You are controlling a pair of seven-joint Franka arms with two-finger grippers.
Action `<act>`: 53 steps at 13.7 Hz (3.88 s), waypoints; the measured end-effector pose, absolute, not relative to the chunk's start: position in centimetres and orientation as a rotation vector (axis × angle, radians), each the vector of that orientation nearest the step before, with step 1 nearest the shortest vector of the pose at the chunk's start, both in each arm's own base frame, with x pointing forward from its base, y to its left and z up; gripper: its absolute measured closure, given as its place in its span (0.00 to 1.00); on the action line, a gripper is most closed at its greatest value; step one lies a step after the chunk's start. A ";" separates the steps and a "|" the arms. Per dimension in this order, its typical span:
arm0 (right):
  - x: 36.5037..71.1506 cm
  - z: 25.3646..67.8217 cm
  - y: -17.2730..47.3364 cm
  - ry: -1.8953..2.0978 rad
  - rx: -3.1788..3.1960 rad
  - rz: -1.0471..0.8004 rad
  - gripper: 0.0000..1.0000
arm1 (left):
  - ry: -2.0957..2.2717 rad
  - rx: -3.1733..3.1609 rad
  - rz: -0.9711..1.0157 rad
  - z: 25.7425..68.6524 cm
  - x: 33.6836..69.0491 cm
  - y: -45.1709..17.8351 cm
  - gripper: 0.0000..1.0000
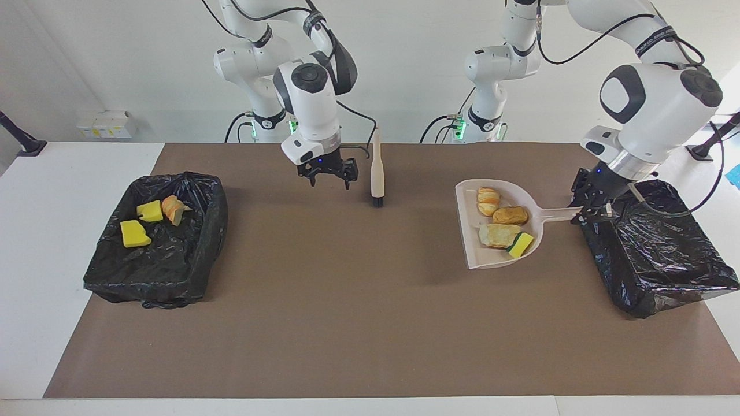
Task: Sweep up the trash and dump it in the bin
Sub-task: 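Carry the dustpan over the bin nearest the left gripper, then tip the dustpan into the bin with the left gripper, then carry the empty dustpan back over the table with the left gripper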
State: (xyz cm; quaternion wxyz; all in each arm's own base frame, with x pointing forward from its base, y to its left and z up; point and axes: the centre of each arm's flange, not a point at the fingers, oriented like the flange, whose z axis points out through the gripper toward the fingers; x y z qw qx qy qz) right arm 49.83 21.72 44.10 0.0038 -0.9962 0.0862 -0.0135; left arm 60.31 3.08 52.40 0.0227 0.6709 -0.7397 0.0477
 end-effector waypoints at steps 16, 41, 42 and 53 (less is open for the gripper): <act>50.5 66.0 -4.5 0.276 -3.141 0.032 0.00 | -2.771 2.163 -0.480 58.9 59.6 30.0 0.68; 50.2 64.4 -3.3 0.156 -3.147 0.105 0.00 | -2.553 2.304 -0.392 60.5 59.9 12.6 0.68; 50.2 64.4 -3.3 0.155 -3.147 0.104 0.00 | -2.512 2.312 -0.352 59.9 59.8 10.0 0.68; 50.1 64.3 -3.3 0.154 -3.146 0.113 0.00 | -1.529 2.896 -0.054 54.5 50.4 -21.5 0.68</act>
